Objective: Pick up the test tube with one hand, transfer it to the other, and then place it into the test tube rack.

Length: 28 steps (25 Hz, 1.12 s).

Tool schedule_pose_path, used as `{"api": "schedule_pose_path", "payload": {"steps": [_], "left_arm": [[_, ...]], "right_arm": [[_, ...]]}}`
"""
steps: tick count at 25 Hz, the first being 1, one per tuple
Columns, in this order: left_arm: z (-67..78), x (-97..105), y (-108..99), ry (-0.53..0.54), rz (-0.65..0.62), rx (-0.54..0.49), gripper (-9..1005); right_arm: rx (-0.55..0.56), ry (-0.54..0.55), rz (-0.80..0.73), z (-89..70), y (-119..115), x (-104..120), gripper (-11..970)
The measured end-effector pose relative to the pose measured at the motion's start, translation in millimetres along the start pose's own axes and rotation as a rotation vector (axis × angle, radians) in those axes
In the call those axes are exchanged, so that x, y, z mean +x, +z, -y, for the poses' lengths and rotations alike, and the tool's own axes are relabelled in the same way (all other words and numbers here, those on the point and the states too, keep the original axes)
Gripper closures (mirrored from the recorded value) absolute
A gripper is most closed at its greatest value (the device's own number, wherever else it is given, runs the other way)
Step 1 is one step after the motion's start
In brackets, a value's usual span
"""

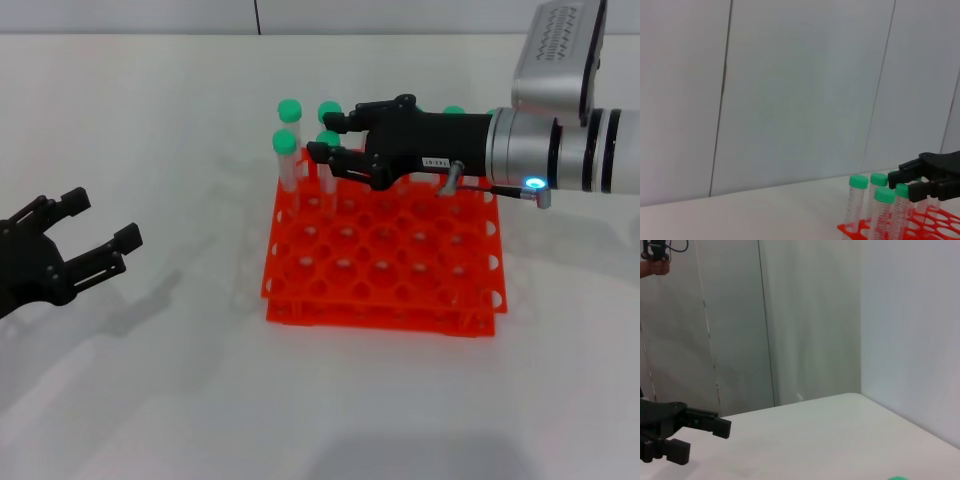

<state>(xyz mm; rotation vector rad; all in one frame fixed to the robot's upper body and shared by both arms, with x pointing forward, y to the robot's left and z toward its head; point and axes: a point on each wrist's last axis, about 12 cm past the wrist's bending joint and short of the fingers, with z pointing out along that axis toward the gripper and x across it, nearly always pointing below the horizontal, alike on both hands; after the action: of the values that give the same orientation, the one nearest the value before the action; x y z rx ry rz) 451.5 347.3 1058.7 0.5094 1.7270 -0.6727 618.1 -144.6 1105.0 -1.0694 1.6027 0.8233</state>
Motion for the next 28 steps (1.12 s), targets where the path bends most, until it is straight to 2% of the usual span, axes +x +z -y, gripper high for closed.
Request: {"api": "schedule_pose_path", "payload": {"steps": [7, 14, 15, 18, 21, 23, 28], "left_arm": [[-0.2, -0.8, 0.3, 0.000, 0.005, 0.000, 115], [-2.1, -2.4, -4.7, 0.001, 0.018, -0.010, 115], [-2.2, -3.3, -3.6, 0.004, 0.018, -0.004, 115], [-1.6, -6.5, 1.3, 0.013, 0.015, 0.026, 114], [-3.3, -10.7, 4.1, 0.022, 0.005, 0.054, 114], [-4.6, -12.9, 5.9, 0.021, -0.014, 0.078, 114], [-9.8, -25.1, 11.1, -0.005, -0.083, 0.181, 114]], "right_arm": [[-0.011, 0.012, 0.026, -1.0, -3.6, -4.8, 526], [-0.026, -0.001, 0.101, -5.1, -29.3, -7.7, 477], [-0.069, -0.044, 0.122, -8.6, -57.4, -3.5, 477], [-0.091, -0.043, 0.121, -6.9, -78.4, 1.9, 478], [-0.097, -0.022, 0.112, -4.4, -105.5, 14.2, 434], [-0.086, -0.014, 0.098, -3.9, -117.6, 22.6, 404], [-0.077, -0.005, 0.037, -9.3, -132.9, 41.8, 207]]}}
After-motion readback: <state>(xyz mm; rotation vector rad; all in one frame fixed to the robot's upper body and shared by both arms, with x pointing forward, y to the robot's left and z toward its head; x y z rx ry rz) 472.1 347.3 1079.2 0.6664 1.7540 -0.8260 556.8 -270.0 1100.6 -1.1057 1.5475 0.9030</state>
